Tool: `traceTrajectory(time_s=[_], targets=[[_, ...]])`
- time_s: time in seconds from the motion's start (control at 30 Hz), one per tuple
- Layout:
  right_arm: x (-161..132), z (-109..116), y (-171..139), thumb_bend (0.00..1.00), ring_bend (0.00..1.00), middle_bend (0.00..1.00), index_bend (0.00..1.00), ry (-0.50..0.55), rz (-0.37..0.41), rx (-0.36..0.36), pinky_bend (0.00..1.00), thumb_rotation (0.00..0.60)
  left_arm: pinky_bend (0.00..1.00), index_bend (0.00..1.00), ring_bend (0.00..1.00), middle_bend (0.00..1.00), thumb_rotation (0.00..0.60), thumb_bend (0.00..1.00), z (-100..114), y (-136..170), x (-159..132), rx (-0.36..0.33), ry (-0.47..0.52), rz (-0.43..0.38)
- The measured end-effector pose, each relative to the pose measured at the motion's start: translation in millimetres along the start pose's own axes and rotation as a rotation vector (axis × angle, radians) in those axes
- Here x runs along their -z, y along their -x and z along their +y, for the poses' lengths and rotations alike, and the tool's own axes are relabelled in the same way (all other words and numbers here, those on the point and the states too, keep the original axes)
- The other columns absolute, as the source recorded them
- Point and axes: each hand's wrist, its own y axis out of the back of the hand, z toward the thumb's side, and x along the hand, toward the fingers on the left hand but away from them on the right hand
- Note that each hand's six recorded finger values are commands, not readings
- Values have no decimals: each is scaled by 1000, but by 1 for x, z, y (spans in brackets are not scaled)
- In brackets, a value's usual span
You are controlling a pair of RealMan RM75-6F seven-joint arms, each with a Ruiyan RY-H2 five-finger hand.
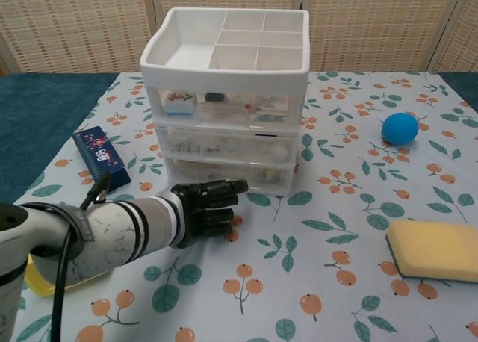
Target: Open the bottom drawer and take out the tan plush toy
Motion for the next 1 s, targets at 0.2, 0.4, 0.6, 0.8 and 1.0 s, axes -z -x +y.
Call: traceTrajectory(time_s=[0.2, 0.4, 0.6, 0.8, 1.0], targets=[[1, 0, -1, 229, 0, 74, 0, 1, -4, 2, 0, 600, 1000, 269, 1000, 1000, 600, 446, -1, -1, 1, 3, -4, 11], [1, 0, -1, 230, 0, 73, 0, 2, -4, 0, 0, 600, 1000, 287, 1000, 1000, 600, 455, -2, -2, 2, 10, -13, 22], [1, -1, 0, 229, 0, 74, 0, 2, -3, -2, 0, 600, 1000, 296, 1000, 1000, 600, 459, -2, 0, 5, 14, -20, 29], [1, -1, -1, 230, 0, 74, 0, 4, -3, -3, 0, 600, 1000, 300, 1000, 1000, 600, 460, 0, 3, 9, 17, -24, 37], [1, -2, -1, 229, 0, 74, 0, 5, 0, -2, 0, 600, 1000, 300, 1000, 1000, 600, 460, -1, 7, 12, 26, -27, 41]])
